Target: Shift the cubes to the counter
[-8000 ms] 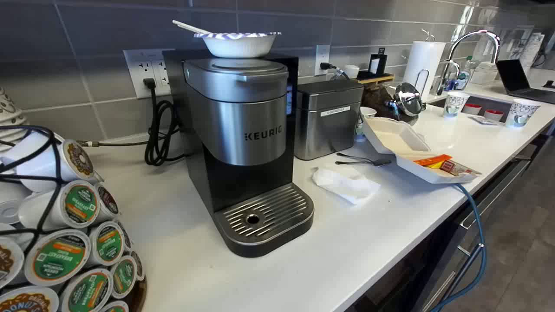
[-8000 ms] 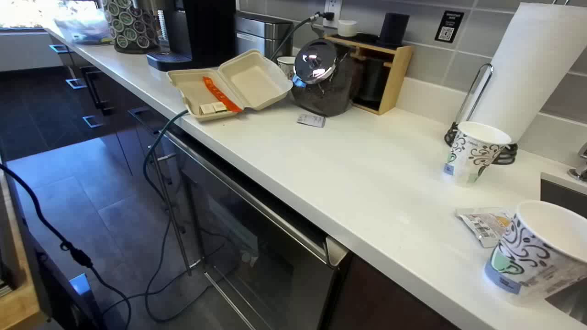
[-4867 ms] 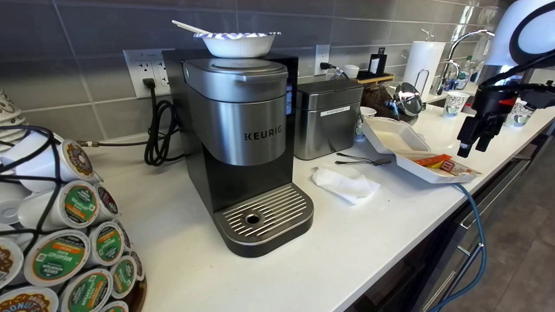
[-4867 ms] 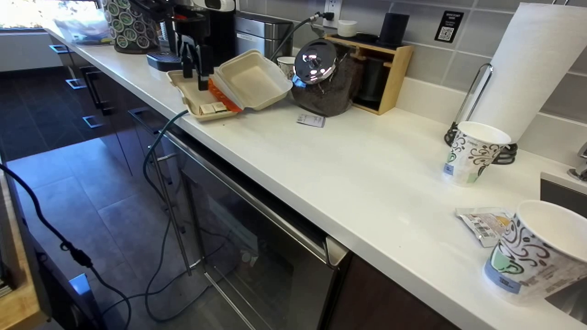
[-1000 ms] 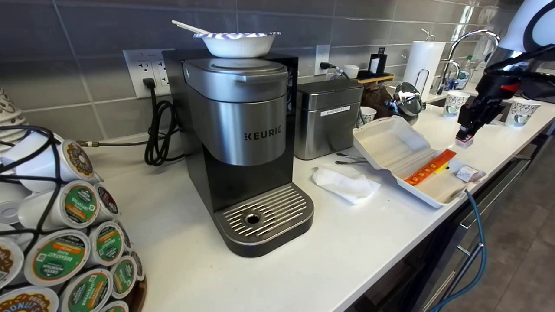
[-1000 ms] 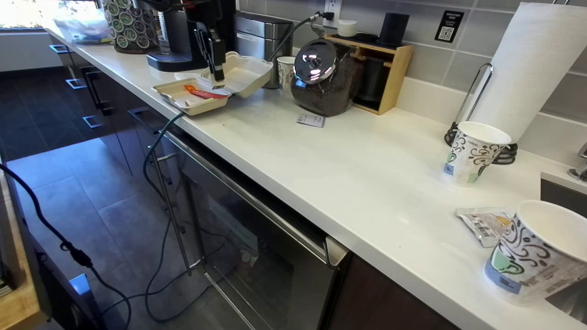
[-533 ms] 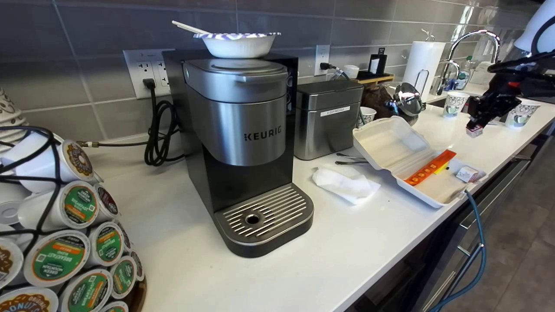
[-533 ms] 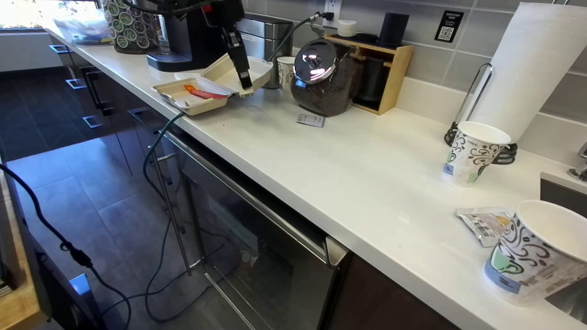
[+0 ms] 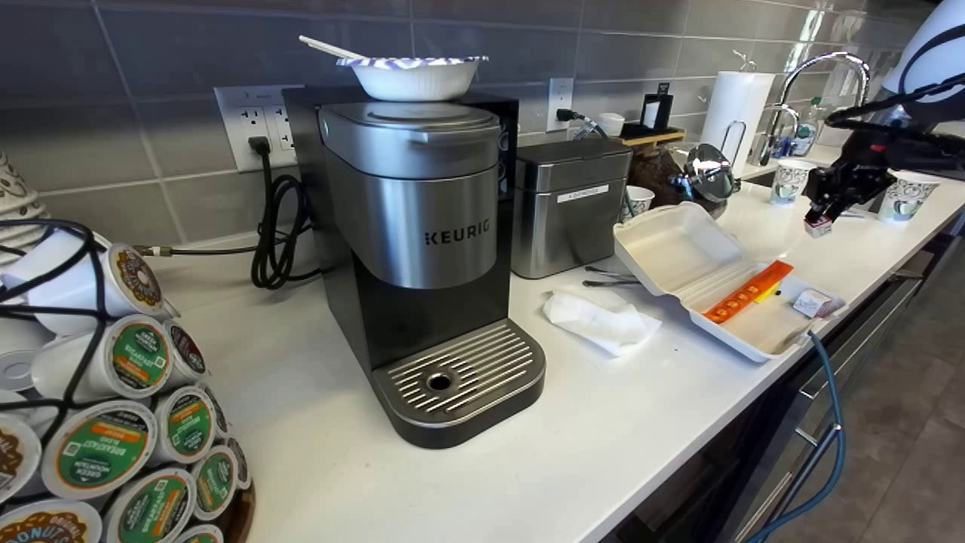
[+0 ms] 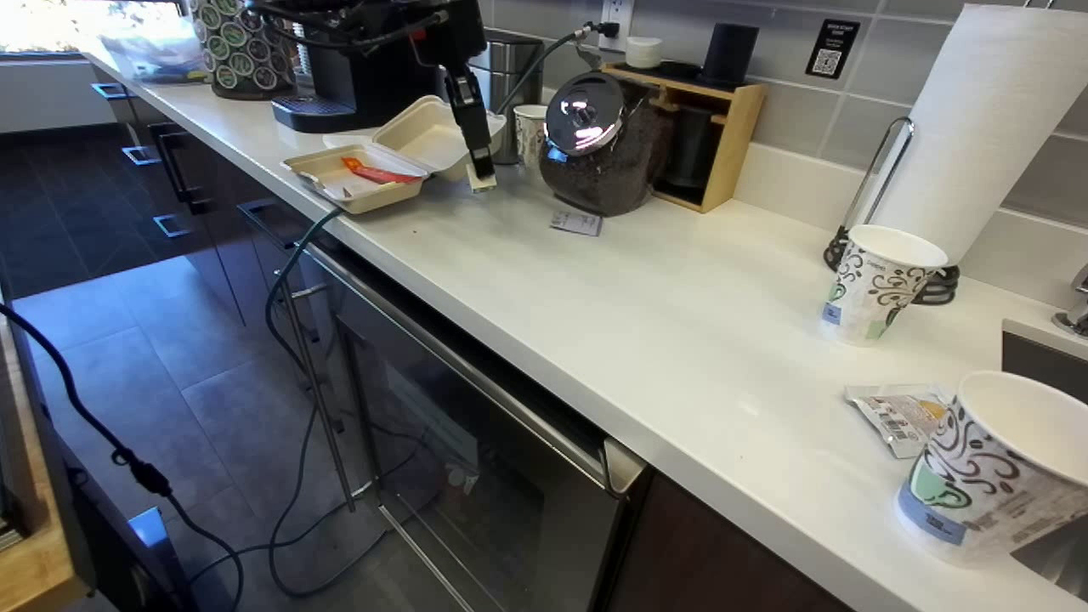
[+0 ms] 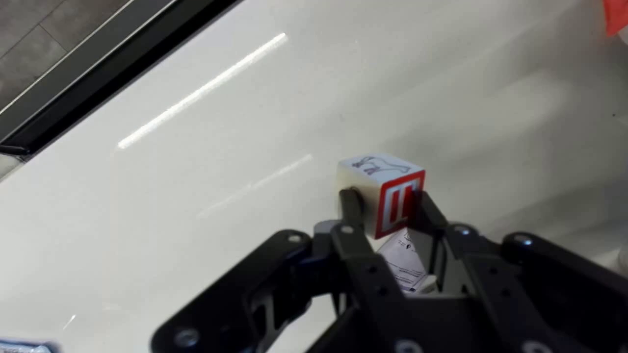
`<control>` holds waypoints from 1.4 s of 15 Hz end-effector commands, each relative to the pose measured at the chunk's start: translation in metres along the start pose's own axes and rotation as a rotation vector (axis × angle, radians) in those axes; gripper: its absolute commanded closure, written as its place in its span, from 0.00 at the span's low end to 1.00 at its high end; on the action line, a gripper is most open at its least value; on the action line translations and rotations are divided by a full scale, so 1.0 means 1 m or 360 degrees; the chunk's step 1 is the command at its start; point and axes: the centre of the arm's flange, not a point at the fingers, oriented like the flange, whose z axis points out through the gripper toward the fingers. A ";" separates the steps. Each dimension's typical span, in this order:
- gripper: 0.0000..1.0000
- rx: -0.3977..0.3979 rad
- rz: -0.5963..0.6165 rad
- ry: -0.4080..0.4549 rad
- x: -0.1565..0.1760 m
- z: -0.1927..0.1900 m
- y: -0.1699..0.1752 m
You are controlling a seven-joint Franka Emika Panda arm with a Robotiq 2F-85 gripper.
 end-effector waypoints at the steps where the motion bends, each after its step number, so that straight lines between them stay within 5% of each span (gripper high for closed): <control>1: 0.93 0.0034 0.0053 0.0067 0.027 0.015 0.011; 7: 0.93 0.0233 0.0215 0.0093 0.071 0.040 0.042; 14: 0.93 0.0568 0.0424 0.0067 0.079 0.085 0.048; 21: 0.93 0.0587 0.0640 0.0023 0.071 0.107 0.065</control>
